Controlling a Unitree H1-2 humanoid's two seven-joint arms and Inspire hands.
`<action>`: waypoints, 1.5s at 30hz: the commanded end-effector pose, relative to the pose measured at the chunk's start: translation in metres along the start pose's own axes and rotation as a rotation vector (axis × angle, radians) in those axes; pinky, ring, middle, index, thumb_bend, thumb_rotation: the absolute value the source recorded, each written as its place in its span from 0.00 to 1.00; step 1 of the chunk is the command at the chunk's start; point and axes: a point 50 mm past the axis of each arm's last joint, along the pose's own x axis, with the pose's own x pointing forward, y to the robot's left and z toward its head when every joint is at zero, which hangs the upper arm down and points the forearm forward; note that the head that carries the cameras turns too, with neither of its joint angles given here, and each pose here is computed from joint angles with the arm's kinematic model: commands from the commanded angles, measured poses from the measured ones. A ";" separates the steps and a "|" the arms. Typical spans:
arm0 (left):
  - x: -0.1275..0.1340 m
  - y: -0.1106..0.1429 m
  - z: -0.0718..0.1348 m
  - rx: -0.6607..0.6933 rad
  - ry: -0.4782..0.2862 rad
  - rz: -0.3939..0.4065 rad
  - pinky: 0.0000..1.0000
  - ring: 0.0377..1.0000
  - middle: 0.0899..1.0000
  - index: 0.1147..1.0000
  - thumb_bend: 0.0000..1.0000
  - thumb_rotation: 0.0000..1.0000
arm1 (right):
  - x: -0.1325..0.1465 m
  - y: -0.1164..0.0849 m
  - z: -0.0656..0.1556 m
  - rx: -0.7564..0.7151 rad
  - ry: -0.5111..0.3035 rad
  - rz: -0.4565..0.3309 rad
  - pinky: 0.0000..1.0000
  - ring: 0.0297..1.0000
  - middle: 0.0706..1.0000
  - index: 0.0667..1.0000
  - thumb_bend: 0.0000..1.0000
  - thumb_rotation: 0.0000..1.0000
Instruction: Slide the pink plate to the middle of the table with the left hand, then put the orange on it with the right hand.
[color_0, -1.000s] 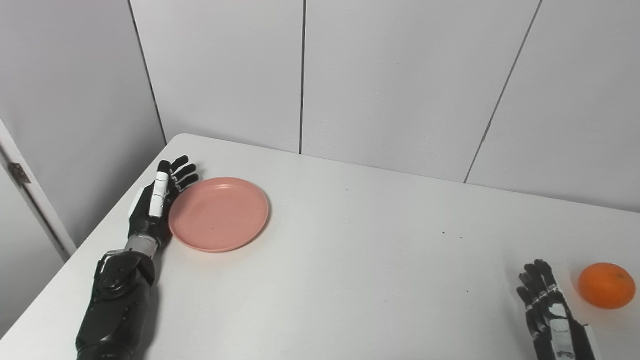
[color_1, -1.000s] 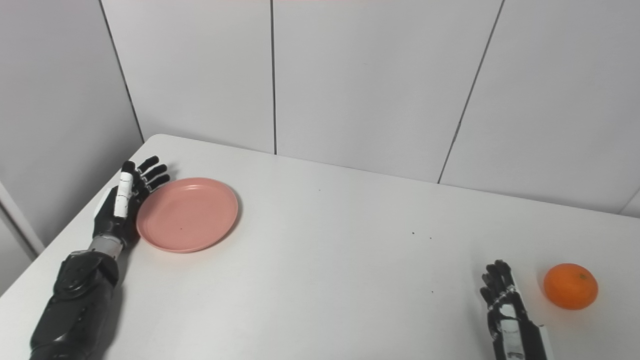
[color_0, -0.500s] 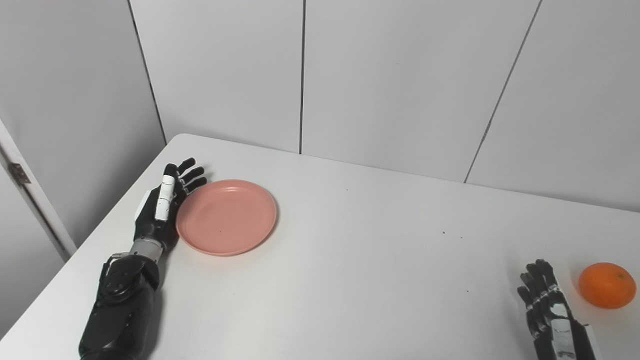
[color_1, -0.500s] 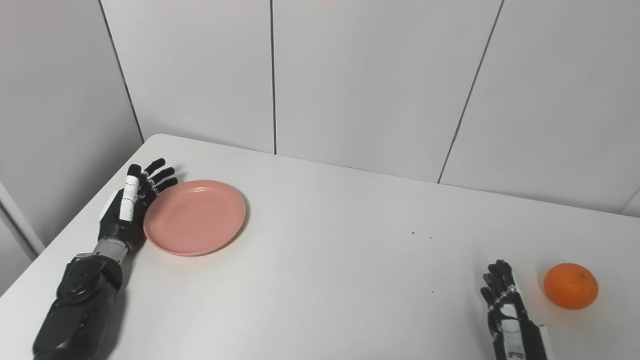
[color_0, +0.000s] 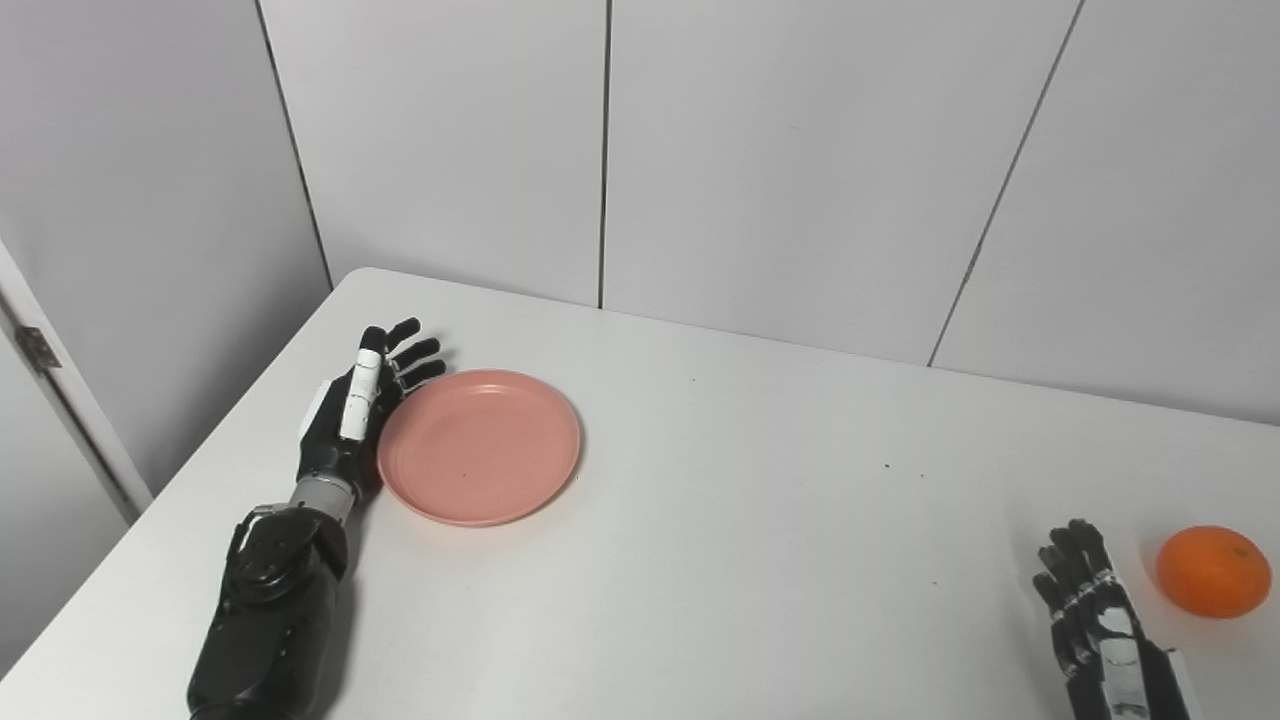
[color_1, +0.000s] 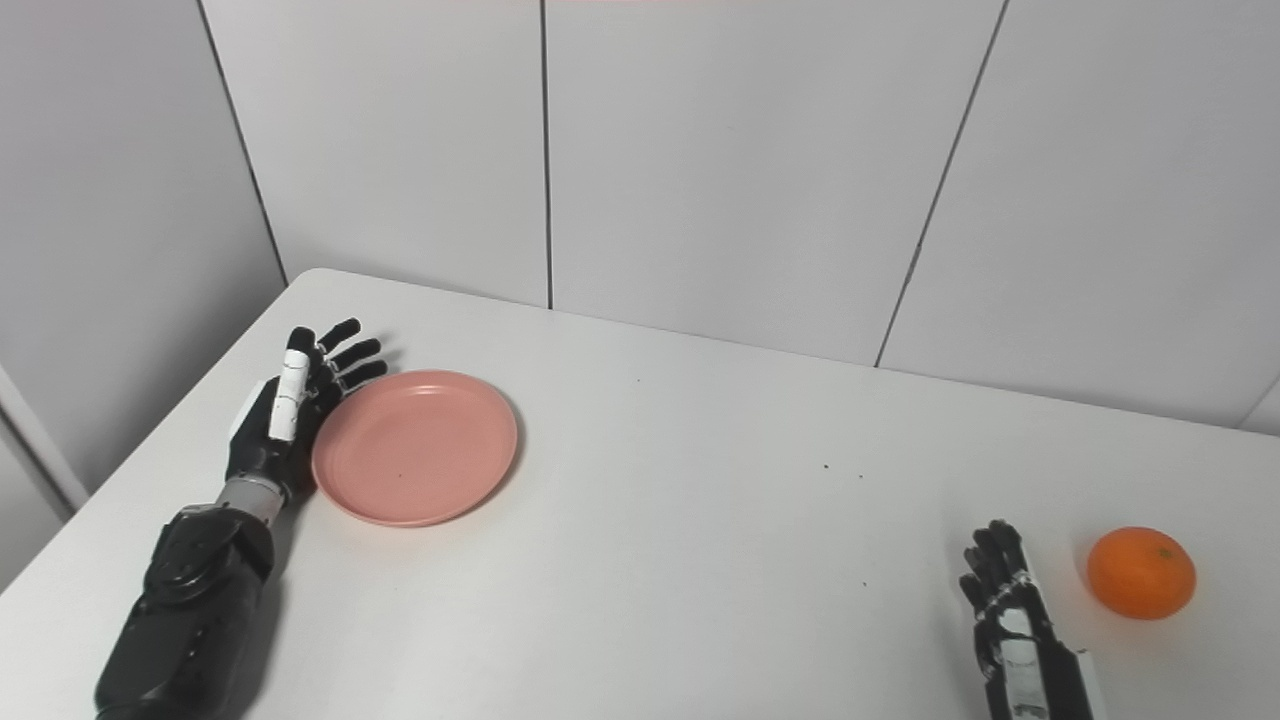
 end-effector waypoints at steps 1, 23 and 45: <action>0.009 -0.006 0.016 0.005 -0.042 -0.033 0.79 0.78 0.79 0.81 0.96 0.88 | -0.038 0.007 -0.044 0.057 0.161 -0.036 1.00 0.98 0.96 0.96 0.79 0.88; -0.010 -0.046 0.001 -0.047 0.008 -0.090 0.79 0.80 0.80 0.82 0.95 0.91 | -0.038 0.009 -0.041 0.052 0.152 -0.042 1.00 0.97 0.95 0.95 0.79 0.87; -0.023 -0.076 -0.016 -0.054 0.047 -0.090 0.77 0.77 0.77 0.81 0.98 0.88 | -0.038 0.012 -0.040 0.037 0.147 -0.040 1.00 0.97 0.95 0.94 0.80 0.87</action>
